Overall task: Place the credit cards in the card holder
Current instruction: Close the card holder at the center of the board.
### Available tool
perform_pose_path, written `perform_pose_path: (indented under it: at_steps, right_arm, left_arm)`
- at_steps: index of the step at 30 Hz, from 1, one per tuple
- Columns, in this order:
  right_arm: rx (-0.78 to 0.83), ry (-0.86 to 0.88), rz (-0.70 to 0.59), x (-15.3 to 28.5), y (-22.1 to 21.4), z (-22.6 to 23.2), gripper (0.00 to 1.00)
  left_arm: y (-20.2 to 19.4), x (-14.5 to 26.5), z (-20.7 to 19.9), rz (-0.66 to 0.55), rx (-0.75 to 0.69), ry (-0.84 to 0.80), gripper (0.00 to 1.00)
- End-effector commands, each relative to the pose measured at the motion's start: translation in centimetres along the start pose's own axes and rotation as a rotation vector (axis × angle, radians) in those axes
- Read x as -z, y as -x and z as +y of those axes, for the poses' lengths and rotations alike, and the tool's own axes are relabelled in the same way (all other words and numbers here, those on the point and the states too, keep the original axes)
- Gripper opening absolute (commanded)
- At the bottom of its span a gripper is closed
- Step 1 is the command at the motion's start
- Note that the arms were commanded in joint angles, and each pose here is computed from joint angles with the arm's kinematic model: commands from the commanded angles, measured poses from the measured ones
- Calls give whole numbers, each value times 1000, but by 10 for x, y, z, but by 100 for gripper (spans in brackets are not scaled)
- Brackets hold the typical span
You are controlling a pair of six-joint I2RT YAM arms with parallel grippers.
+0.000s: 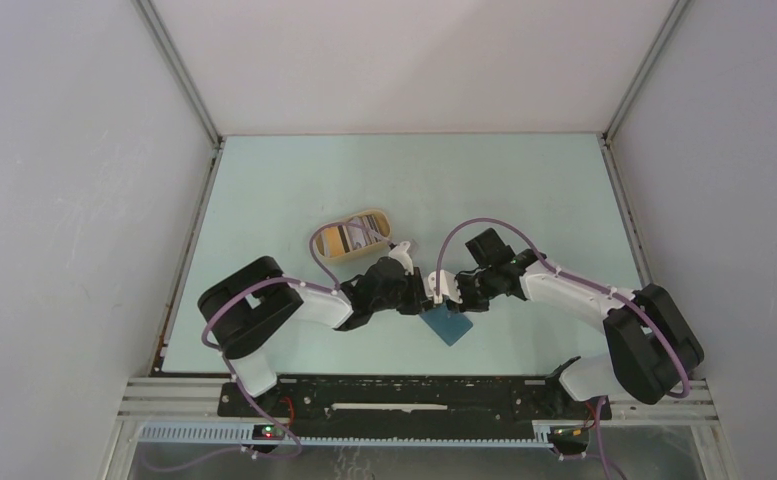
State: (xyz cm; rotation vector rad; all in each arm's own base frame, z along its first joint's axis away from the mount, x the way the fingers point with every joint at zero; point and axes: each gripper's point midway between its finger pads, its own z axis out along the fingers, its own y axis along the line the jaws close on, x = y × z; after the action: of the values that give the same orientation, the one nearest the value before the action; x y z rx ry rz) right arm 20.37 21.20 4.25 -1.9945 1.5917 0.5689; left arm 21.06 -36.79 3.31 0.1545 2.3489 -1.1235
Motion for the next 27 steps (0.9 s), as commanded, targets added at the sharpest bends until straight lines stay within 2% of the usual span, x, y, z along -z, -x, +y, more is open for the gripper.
perform_pose_path:
  at_steps: [1, 14, 24, 27]
  right_arm:
    - [39, -3, -21, 1, 7, 0, 24]
    - [30, -5, -41, 6, 13, 3, 28]
    - [21, -15, -13, 1, 9, 0, 22]
    - [18, -16, -10, 1, 8, 0, 13]
  left_arm:
    - [0, -6, -1, 11, -28, 7, 0]
    - [-2, -7, -2, 19, -30, 2, 0]
    - [-3, -7, -2, 22, -30, 0, 0]
    - [-4, -7, -2, 25, -31, 0, 0]
